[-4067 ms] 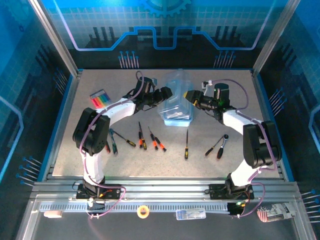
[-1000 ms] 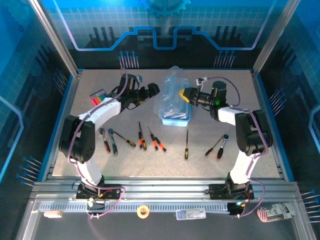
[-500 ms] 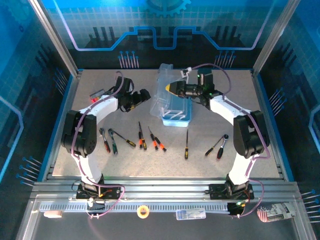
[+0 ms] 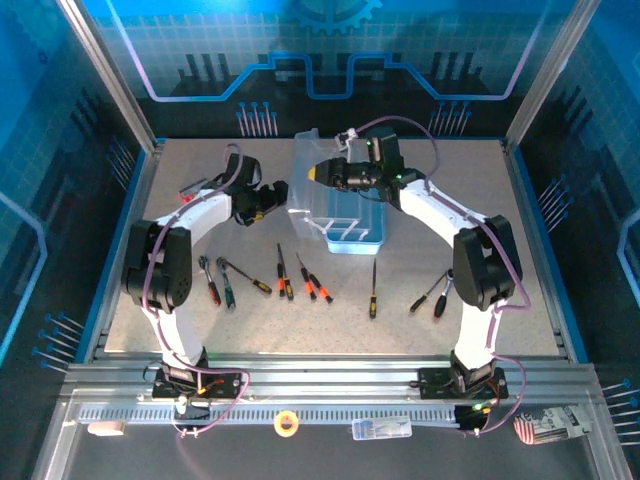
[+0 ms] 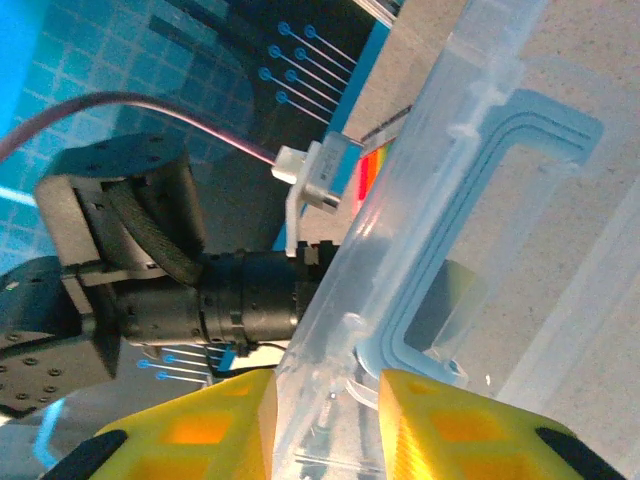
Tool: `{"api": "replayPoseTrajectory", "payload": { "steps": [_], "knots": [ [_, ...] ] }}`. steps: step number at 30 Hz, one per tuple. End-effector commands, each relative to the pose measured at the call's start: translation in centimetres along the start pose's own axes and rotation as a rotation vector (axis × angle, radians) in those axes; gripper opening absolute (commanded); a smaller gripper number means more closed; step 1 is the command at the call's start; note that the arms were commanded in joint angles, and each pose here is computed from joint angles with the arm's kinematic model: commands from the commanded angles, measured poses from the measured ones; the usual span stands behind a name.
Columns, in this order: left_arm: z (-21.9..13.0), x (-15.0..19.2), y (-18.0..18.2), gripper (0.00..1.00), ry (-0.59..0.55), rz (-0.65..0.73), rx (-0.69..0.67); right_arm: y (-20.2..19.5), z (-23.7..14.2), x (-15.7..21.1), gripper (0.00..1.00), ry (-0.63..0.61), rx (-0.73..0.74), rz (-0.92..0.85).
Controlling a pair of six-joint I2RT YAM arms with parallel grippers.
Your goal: Pack the tool kit
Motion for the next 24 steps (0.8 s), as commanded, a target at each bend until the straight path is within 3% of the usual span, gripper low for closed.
{"api": "replayPoseTrajectory", "payload": {
  "steps": [1,9,15,19,24],
  "knots": [
    [0.4,0.1,1.5,0.98,0.016,0.007,-0.031,0.2,1.1,0.6,0.34,0.058,0.058,-0.037],
    [1.1,-0.2,1.6,0.97,0.028,0.024,-0.003,0.4,0.6,0.3,0.35,0.045,0.065,-0.035],
    [1.3,-1.0,2.7,0.98,0.033,0.031,-0.049,1.5,-6.3,-1.8,0.38,-0.04,0.167,-0.094],
    [1.5,-1.6,3.1,0.97,0.028,0.016,-0.05,-2.6,-10.6,-1.2,0.4,-0.051,0.369,-0.051],
    [2.2,-2.1,2.6,0.97,0.042,0.011,-0.04,-9.7,-13.2,2.2,0.42,0.03,0.591,0.037]
  ]
}}
Point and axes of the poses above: each hand's point on the last joint's axis, 136 mm out from that joint toward the fingers, its own z axis out along the fingers, its own y axis along the line the jaws close on, x = y × z, the point moved 5 cm from there along -z, back along the fingers, and after that the axes turned 11 degrees about -z, right-handed, at the moved point
